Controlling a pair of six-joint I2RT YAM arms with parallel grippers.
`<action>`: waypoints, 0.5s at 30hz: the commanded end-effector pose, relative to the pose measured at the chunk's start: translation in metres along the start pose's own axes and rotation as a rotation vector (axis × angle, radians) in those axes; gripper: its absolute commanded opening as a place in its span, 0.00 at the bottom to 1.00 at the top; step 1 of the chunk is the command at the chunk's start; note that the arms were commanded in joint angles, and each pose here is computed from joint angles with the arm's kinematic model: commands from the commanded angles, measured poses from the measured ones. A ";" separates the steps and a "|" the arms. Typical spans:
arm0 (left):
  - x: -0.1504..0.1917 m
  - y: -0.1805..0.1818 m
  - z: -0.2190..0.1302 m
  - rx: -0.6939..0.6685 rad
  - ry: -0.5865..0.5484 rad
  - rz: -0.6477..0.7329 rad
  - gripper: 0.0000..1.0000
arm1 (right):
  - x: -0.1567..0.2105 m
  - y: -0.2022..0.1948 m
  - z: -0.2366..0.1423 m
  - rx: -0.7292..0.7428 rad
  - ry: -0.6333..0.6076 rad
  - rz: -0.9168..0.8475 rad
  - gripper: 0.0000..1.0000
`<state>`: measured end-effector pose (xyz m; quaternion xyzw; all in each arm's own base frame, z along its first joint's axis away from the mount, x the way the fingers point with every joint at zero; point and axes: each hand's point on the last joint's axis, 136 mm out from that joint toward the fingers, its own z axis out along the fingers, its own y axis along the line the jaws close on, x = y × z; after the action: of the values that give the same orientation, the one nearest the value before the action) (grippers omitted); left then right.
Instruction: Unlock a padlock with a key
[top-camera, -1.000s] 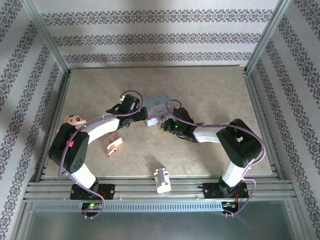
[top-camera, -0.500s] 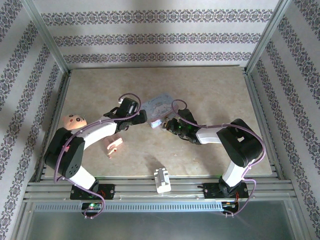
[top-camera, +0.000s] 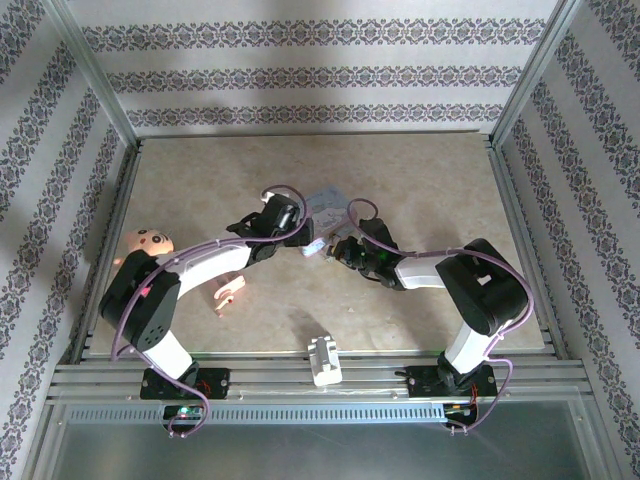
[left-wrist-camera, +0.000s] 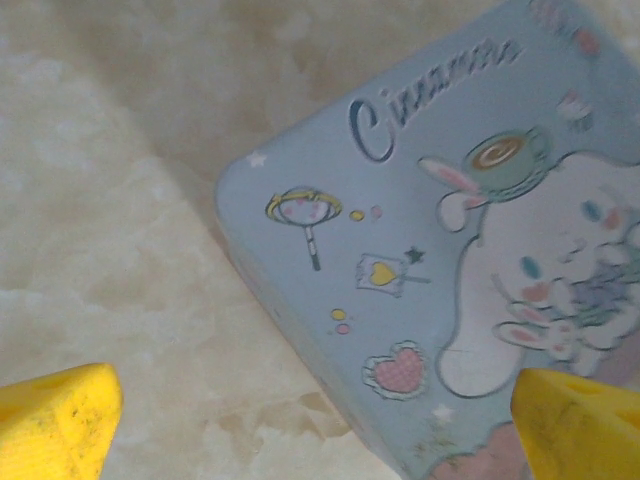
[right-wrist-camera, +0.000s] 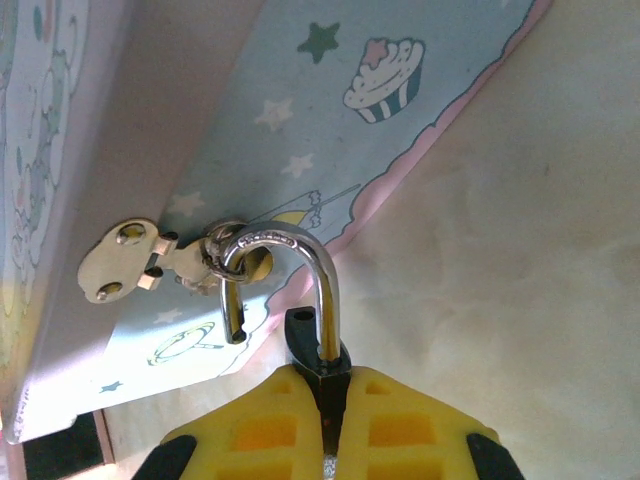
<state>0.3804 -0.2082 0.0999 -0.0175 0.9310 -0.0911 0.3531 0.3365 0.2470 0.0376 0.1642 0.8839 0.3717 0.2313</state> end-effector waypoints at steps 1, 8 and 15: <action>0.004 -0.001 0.004 -0.023 0.020 0.058 0.99 | -0.009 0.007 -0.006 -0.045 -0.023 0.025 0.00; 0.021 0.015 0.010 -0.085 0.053 0.091 0.99 | -0.011 0.007 -0.004 -0.064 -0.020 0.048 0.00; 0.034 0.025 0.012 -0.119 0.082 0.110 0.99 | -0.011 0.007 -0.003 -0.071 -0.022 0.062 0.00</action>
<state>0.3807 -0.2040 0.0876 -0.0042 0.9354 -0.0675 0.3471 0.3398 0.2447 0.0416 0.1812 0.8725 0.3926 0.2274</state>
